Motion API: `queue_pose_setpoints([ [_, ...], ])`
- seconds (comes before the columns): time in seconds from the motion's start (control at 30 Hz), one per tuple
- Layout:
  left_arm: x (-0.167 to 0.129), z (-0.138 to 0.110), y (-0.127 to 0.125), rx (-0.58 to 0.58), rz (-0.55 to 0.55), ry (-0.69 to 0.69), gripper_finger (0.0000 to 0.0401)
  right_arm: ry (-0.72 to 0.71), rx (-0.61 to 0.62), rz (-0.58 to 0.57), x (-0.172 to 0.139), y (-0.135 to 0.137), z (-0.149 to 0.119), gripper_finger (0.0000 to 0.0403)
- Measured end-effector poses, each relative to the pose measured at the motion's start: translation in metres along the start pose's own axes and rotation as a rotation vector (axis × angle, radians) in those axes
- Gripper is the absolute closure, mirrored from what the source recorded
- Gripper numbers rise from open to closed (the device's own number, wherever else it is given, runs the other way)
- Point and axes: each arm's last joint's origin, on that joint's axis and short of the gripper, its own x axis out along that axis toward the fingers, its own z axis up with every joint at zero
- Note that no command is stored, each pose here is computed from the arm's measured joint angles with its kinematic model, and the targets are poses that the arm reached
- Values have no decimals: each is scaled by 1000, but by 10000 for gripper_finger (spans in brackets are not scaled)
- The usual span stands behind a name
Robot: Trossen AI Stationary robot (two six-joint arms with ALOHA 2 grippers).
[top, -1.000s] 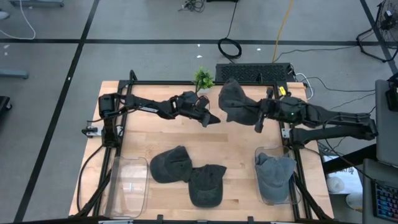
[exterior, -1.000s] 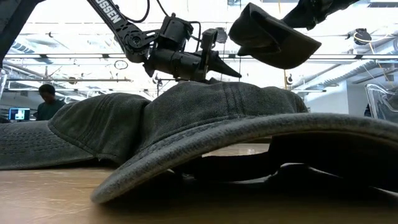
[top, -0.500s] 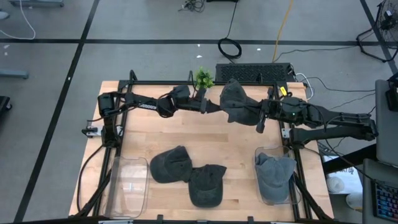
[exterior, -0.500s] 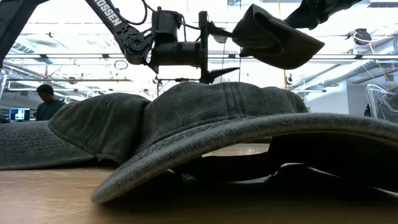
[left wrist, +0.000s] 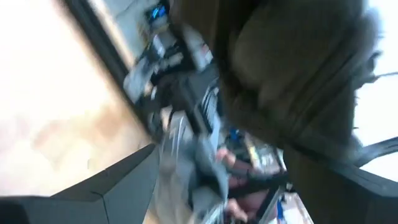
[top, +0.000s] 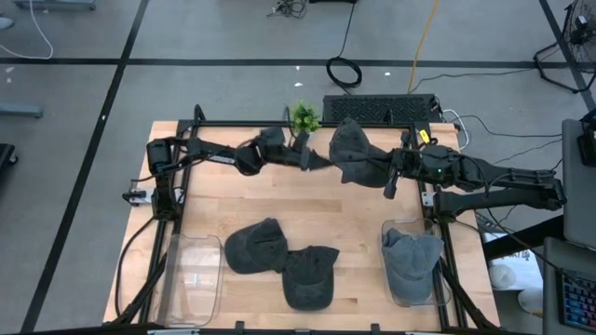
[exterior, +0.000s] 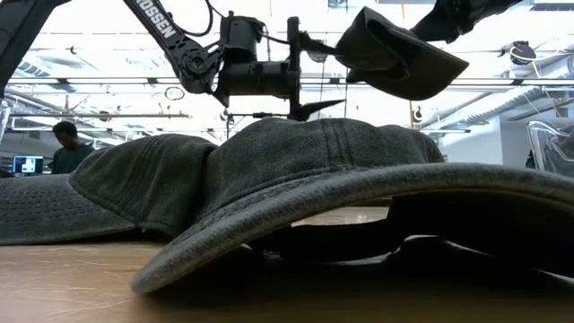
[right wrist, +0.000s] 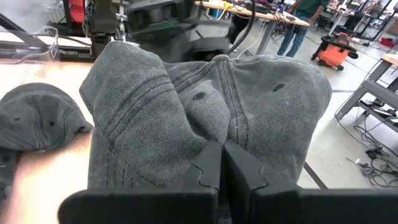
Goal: Pick & Place hat
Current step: Put the top black cap into the left transparent bin
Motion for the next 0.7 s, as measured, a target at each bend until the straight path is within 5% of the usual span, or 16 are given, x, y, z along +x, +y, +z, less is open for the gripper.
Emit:
queue_pose_setpoints([
  [0.17, -10, 20, -5, 13, -97, -76, 47, -14, 3, -3, 0, 0, 1, 403],
  [0.7, -4, 11, -30, 44, -248, -179, 47, 41, -8, 9, 14, 5, -2, 403],
])
